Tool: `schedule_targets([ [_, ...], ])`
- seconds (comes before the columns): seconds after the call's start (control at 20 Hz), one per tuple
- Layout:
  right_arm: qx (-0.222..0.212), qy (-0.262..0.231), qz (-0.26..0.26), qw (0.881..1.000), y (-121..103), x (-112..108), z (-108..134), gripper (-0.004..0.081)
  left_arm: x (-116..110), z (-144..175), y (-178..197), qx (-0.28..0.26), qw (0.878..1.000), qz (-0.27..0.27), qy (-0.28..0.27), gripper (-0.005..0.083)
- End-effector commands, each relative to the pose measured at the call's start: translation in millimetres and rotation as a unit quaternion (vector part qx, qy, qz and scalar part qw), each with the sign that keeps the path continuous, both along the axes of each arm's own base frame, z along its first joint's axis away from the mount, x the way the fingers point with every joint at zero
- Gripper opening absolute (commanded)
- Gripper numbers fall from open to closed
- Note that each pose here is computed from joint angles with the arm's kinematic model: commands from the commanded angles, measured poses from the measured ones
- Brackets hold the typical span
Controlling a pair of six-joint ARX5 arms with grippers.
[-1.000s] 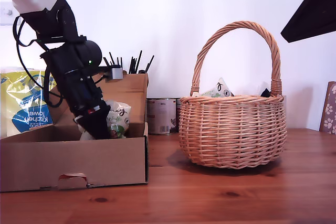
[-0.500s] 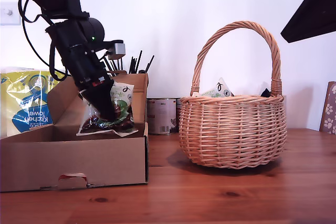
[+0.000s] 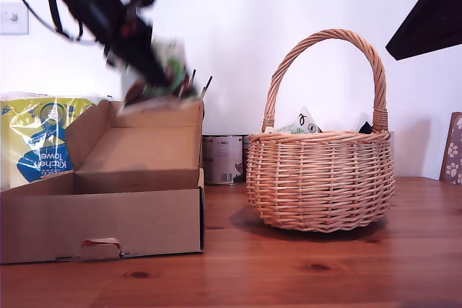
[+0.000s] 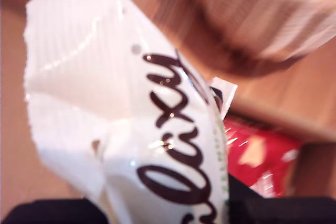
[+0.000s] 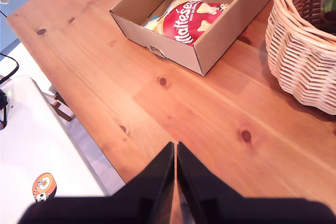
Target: Move the bags of Easter eggs from the cardboard box on the left into the woven basket on the right side.
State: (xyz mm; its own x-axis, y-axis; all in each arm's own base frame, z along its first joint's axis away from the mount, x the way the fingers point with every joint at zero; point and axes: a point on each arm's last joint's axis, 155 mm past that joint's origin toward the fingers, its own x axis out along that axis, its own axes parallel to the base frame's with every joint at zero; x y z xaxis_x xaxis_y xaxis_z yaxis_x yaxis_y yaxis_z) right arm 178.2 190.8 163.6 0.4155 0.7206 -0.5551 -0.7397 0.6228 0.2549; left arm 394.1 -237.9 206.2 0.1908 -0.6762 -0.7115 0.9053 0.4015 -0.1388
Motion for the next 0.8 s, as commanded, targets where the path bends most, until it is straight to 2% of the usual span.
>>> schedule_targets([
  [0.0,0.003,-0.008,0.005,1.000,2,0,5,-0.0013,-17,16,-30,-0.055,0.998,-0.035,0.017,-0.0024],
  [0.05,0.003,-0.008,0.005,1.000,2,0,5,-0.0013,-24,22,-46,-0.076,0.996,-0.049,0.023,-0.0024],
  [0.25,0.003,-0.008,0.005,1.000,2,0,5,-0.0013,-31,10,-115,-0.102,0.991,-0.090,0.007,-0.0024],
  [0.4,0.003,-0.007,0.005,1.000,2,0,5,-0.0013,-17,10,-169,-0.123,0.987,-0.085,-0.059,-0.0024],
  [0.55,0.003,-0.007,0.005,1.000,2,0,5,-0.0013,-9,-15,-201,-0.101,0.987,-0.074,-0.103,-0.0024],
  [0.75,0.003,-0.007,0.005,1.000,2,0,5,-0.0013,14,-54,-220,-0.072,0.986,-0.048,-0.143,-0.0024],
])
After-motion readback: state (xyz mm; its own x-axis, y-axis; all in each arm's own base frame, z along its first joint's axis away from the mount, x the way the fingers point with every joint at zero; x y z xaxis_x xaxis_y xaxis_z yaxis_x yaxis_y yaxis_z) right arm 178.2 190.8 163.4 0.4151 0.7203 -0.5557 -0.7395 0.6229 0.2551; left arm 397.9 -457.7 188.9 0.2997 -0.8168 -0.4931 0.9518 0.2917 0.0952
